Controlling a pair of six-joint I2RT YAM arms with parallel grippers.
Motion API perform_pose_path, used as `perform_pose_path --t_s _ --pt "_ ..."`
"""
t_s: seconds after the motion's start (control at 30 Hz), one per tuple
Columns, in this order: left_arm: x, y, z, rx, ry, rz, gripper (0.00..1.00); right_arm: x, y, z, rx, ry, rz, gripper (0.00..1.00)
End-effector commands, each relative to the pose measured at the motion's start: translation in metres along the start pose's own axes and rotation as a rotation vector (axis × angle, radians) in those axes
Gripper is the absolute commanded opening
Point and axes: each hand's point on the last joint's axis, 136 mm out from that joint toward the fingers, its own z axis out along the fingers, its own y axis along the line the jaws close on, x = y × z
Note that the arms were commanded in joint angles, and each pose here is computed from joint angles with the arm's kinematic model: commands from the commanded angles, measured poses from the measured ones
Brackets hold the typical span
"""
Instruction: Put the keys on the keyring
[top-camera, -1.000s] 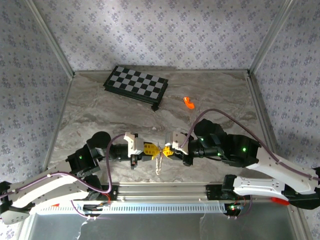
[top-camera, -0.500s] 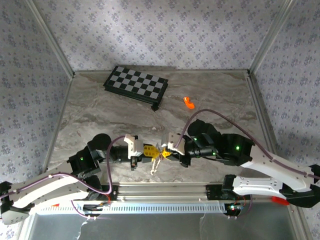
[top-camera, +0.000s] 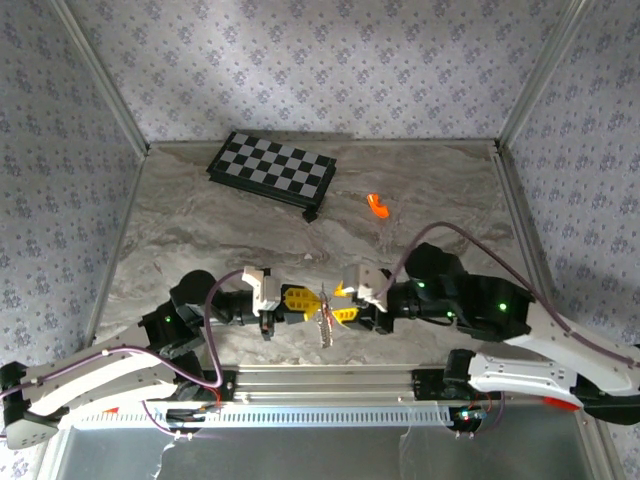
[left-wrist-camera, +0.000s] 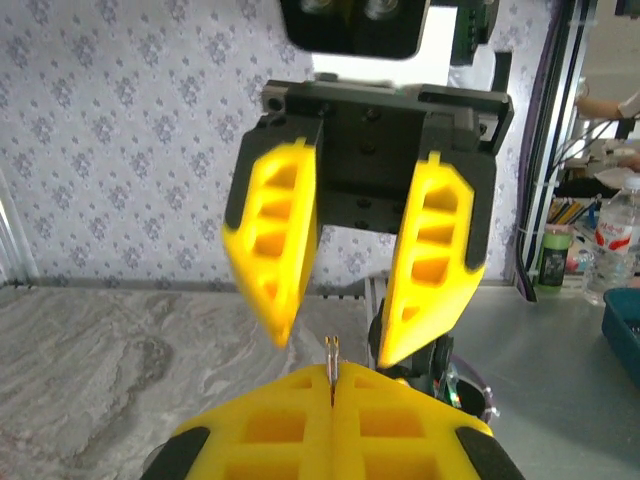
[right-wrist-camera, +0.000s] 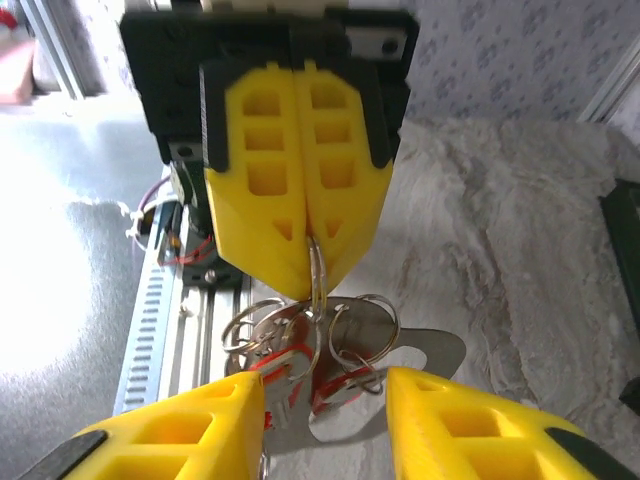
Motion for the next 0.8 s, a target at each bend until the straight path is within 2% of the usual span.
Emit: perform_pose_path --t_s 0.0,0.3,0.57,0.77 --pt "-0.027 -0.007 -0.001 0.033 -0.117 0.009 0.00 -0.021 -0.002 -0.012 0.028 -0.115 0.001 0.42" --pt "-0.031 -0.004 0.000 0.021 -0.168 -0.008 0.00 -0.029 0.000 0.001 -0.002 -0.161 0.028 0.41" --pt "-0.031 -0.005 0.000 0.024 -0.167 0.000 0.00 -0.022 0.001 0.011 -0.018 -0.131 0.037 0.31" --pt "-0.029 -0.005 0.000 0.025 -0.158 -0.002 0.00 -0.021 0.003 0.012 -0.026 -0.132 0.035 0.18"
